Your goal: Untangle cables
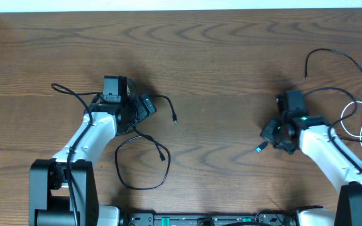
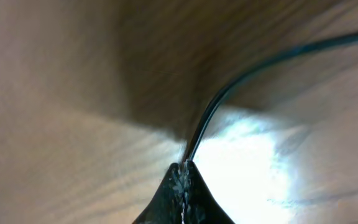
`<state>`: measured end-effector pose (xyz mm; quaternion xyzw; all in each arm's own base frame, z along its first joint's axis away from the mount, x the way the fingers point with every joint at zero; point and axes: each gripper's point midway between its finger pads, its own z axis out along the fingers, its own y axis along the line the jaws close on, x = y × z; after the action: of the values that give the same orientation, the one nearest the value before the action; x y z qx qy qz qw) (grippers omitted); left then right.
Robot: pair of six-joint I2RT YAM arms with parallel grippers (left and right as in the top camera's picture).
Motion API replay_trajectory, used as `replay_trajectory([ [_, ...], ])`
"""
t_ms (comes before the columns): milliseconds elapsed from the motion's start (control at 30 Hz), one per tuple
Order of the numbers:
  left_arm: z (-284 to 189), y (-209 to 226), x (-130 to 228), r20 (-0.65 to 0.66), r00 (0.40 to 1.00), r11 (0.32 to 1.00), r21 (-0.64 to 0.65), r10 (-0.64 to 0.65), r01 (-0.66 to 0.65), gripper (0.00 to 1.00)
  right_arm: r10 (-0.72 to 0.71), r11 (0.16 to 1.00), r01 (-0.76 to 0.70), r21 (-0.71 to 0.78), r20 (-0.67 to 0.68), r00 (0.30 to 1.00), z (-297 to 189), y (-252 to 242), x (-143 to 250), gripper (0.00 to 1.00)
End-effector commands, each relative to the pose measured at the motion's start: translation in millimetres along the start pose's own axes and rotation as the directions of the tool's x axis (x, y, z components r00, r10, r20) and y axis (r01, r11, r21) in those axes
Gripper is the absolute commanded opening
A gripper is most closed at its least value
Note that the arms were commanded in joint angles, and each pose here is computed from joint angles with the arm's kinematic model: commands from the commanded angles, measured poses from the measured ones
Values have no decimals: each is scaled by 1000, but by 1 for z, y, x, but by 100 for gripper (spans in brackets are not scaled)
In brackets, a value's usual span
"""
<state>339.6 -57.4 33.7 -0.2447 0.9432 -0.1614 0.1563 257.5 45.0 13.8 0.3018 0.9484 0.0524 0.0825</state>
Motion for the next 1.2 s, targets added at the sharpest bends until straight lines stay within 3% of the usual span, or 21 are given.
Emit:
replay_trajectory([
  [0,-5,-2,-6,22,1000,1000,1,7,-7,98,-64,998,64,27,-21,998,9,-7,16,1],
  [333,-5,-2,-6,22,1000,1000,1,6,-6,98,20,1000,-19,-12,44,999,25,-8,13,1],
  [567,-5,-2,-6,22,1000,1000,1,6,-6,98,-11,999,15,-43,89,996,24,0,2,1],
  [733,-5,-2,-6,22,1000,1000,0,6,-6,98,-226,969,234,-81,97,969,10,18,-3,1],
  [967,-5,-2,-6,22,1000,1000,1,6,-6,98,-307,948,312,-58,77,949,-19,25,-9,1],
  [1167,-5,-2,-6,22,1000,1000,1,6,-6,98,-308,951,309,-28,25,951,-13,15,-1,1],
])
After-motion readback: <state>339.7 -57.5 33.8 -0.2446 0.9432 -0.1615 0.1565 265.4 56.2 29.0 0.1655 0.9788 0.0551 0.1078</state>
